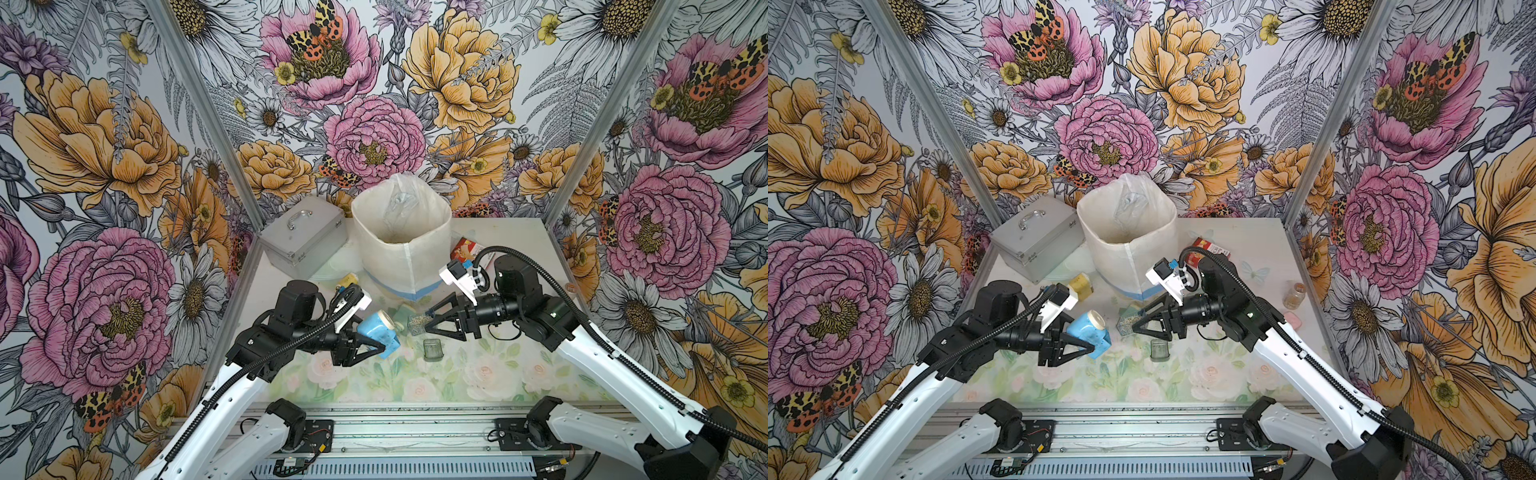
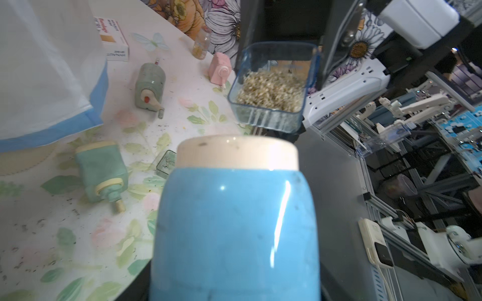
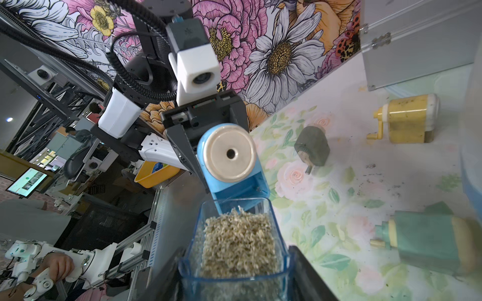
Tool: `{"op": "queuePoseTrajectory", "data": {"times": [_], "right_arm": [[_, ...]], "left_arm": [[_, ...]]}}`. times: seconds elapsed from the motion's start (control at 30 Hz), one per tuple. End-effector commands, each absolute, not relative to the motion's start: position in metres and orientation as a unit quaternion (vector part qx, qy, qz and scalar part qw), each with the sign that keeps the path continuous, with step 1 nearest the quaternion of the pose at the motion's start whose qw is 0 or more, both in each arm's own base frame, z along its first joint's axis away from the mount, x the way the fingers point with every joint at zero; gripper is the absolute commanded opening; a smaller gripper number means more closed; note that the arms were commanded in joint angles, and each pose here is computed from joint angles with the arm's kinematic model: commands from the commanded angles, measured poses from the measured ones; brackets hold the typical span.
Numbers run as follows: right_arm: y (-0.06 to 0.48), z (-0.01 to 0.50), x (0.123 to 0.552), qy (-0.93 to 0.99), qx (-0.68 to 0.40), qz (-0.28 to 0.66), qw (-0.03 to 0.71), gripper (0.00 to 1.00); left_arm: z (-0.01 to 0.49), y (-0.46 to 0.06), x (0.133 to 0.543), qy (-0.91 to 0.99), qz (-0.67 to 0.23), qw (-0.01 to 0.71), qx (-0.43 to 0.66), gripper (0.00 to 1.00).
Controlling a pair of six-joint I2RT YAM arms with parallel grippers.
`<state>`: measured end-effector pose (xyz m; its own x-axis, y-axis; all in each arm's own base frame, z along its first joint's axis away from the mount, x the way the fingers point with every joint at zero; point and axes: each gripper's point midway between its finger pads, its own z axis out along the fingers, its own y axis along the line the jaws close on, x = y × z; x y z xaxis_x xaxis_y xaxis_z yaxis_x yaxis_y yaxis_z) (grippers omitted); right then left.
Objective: Take out the pencil sharpener tray and clean the shavings
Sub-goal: Open the container of the pencil sharpener, then pour the shavings into the trash bin.
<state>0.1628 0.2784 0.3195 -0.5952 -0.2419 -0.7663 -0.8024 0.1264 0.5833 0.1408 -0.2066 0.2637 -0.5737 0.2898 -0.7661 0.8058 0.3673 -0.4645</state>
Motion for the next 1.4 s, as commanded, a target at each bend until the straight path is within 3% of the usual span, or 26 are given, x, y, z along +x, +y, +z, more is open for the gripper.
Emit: {"op": "queuePoseTrajectory", "data": {"times": [0.0,0.53,0.8,1.1,1.37], "right_arm": [[0.279,0.336,0.176,0.706,-0.363,0.543,0.274,0.33],[0.306,0.384,0.240,0.715,-0.328,0.542,0.297,0.33],[0.316,0.400,0.274,0.727,-0.291,0.545,0.298,0.33],[0.320,0.406,0.285,0.730,-0.279,0.549,0.298,0.34],[0.314,0.410,0.282,0.729,-0.280,0.539,0.317,0.34]], "left_arm": [[0.276,-0.193,0.163,0.781,-0.394,0.345,0.340,0.00],[0.251,-0.129,0.230,0.857,-0.212,0.413,0.225,0.00],[0.229,-0.120,0.270,0.895,-0.201,0.380,0.115,0.00],[0.205,-0.121,0.291,0.918,-0.127,0.363,0.096,0.00],[0.232,-0.117,0.304,0.899,-0.097,0.426,0.041,0.00]]}}
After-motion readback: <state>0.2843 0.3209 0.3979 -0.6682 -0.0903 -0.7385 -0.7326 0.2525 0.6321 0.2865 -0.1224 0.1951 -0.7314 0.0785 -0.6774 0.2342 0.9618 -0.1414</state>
